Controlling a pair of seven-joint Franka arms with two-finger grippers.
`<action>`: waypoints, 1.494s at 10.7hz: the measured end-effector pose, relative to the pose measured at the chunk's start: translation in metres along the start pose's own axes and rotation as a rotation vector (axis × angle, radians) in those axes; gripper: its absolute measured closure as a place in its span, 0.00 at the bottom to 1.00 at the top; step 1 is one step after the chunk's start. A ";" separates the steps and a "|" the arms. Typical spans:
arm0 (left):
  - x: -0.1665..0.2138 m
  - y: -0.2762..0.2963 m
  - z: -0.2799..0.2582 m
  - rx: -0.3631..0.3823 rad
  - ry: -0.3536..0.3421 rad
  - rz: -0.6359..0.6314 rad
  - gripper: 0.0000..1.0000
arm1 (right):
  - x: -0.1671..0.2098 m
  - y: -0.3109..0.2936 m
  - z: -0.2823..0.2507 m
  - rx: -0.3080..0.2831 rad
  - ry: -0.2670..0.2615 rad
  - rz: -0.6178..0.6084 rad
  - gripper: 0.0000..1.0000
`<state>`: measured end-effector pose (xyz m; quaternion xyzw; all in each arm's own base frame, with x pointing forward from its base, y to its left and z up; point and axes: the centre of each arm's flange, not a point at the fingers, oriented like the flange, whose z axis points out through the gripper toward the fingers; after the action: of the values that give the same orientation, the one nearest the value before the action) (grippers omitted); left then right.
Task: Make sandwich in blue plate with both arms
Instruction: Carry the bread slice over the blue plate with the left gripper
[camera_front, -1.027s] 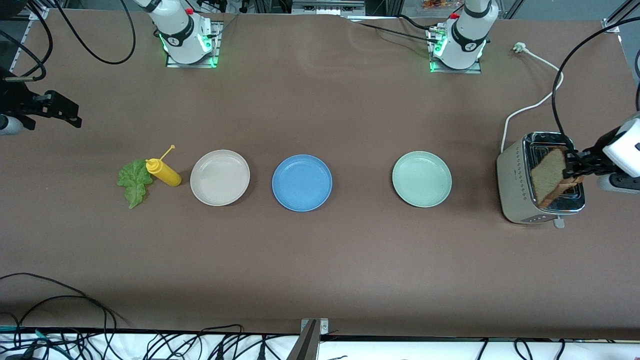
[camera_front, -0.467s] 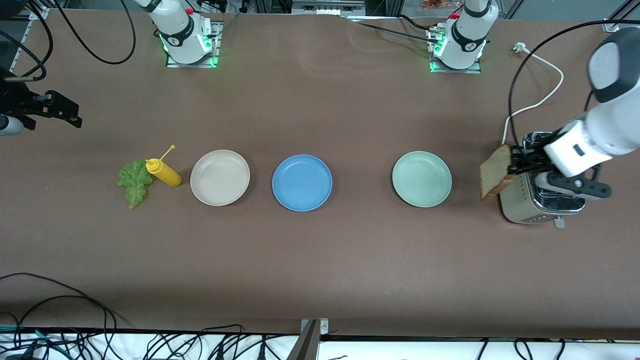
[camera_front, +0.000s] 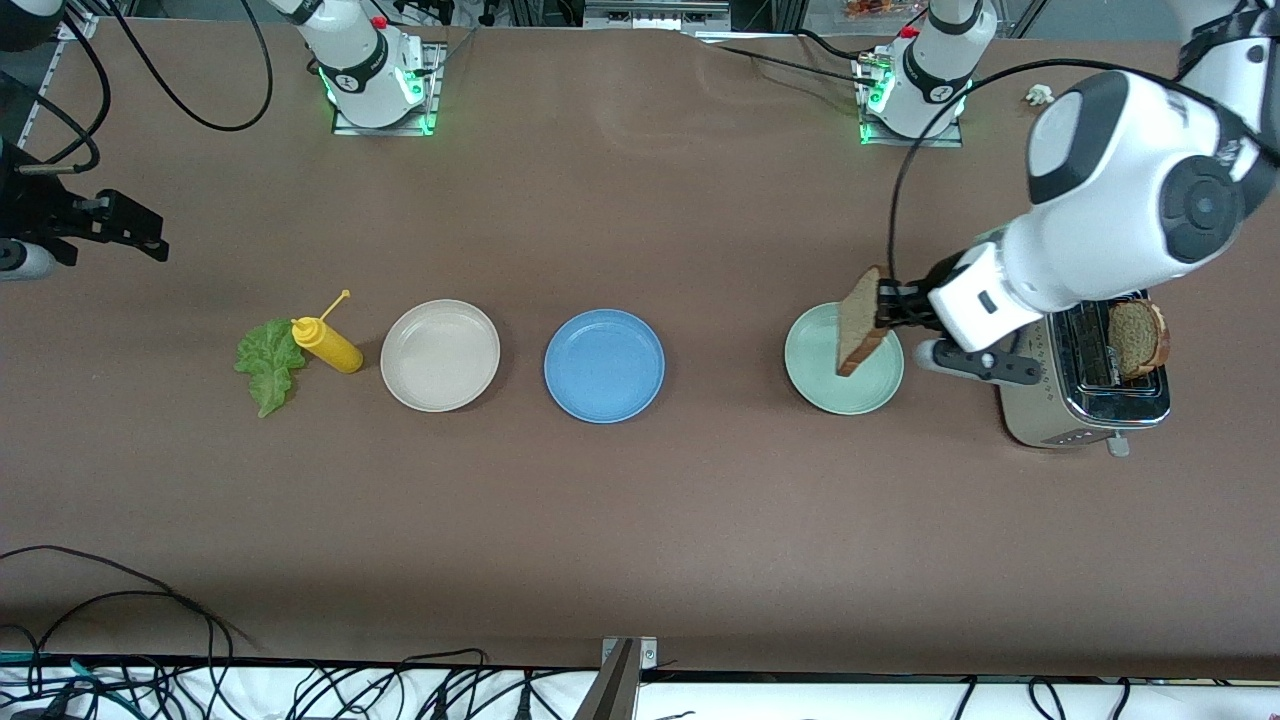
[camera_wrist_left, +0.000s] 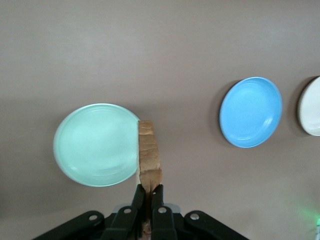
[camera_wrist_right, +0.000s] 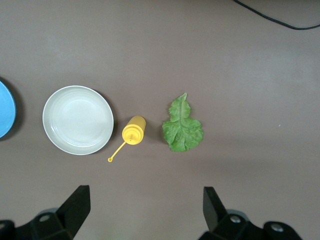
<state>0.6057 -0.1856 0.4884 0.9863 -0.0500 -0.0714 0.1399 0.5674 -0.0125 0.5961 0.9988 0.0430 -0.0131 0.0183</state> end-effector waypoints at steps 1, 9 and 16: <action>0.001 0.018 0.007 -0.023 0.008 -0.005 0.92 | 0.002 0.000 0.003 0.000 -0.003 0.000 0.00; 0.025 0.097 0.107 -0.203 -0.060 0.008 0.92 | 0.003 0.000 0.000 -0.001 0.004 0.000 0.00; 0.037 0.171 0.194 -0.372 -0.002 -0.203 0.92 | 0.003 0.000 0.001 -0.001 0.003 0.000 0.00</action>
<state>0.5984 -0.4053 0.3477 0.9435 0.0636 -0.0940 0.3115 0.5703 -0.0127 0.5952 0.9988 0.0430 -0.0114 0.0187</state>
